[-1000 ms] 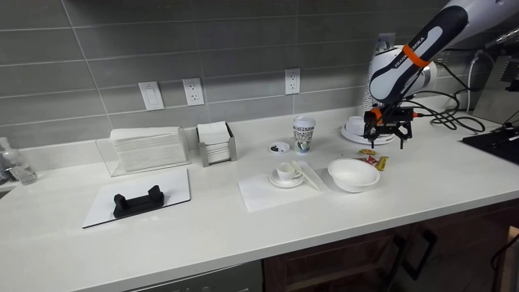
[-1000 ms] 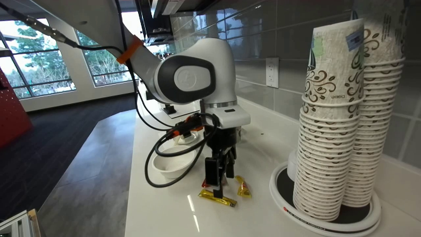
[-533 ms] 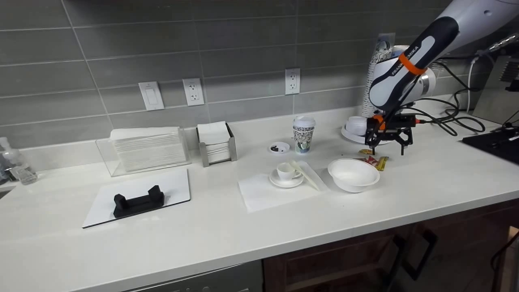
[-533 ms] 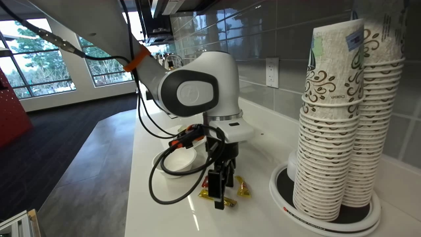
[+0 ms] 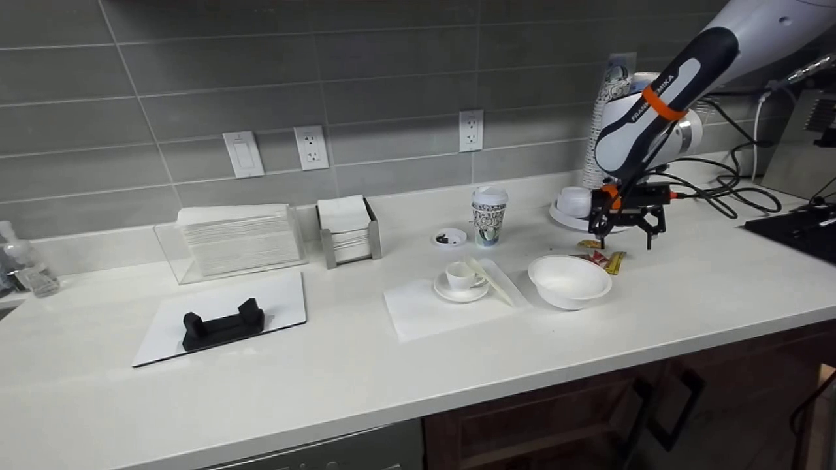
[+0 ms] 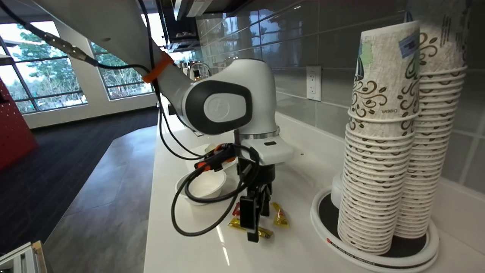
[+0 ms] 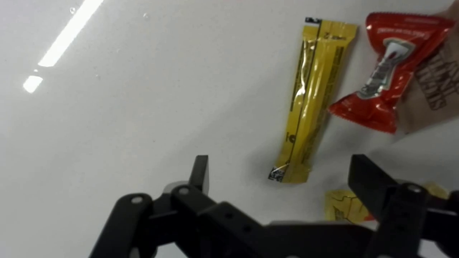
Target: Pick up one of the sachets and put it in the white plate
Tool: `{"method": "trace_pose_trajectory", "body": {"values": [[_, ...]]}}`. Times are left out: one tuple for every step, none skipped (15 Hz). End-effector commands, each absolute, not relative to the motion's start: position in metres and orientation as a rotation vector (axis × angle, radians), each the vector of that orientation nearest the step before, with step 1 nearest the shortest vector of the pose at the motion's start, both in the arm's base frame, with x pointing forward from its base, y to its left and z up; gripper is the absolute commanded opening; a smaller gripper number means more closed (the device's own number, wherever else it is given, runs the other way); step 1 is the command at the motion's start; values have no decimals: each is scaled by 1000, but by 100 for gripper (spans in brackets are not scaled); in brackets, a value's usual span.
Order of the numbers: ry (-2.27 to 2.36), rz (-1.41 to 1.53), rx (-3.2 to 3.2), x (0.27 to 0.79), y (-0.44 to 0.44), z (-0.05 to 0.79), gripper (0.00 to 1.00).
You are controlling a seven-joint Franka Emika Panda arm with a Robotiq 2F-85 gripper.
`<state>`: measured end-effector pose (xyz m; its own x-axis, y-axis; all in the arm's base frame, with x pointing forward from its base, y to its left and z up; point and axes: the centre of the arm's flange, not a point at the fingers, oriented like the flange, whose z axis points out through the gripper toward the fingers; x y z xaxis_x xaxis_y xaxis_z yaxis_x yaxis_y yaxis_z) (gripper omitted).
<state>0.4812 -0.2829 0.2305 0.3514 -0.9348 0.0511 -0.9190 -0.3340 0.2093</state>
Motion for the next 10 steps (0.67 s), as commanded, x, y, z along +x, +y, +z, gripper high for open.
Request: {"method": "trace_pose_trajectory", "body": {"values": [[-1698,-86,2411,484,-281,228,100],[-1687,-82,2427,484,-278,225,100],[-1680,-82,2444,485,-276,223,100],[-1669,-93,2457,486,-275,222,100],[-1663,-104,2466,486,-274,221,100],[-1655,-117,2472,487,-274,219,100],[-1649,-133,2471,487,-274,217,100],[-1652,-140,2473,488,-275,216,100],[-1657,-152,2480,489,-276,215,84],[-1665,-152,2484,489,-277,214,74]]}}
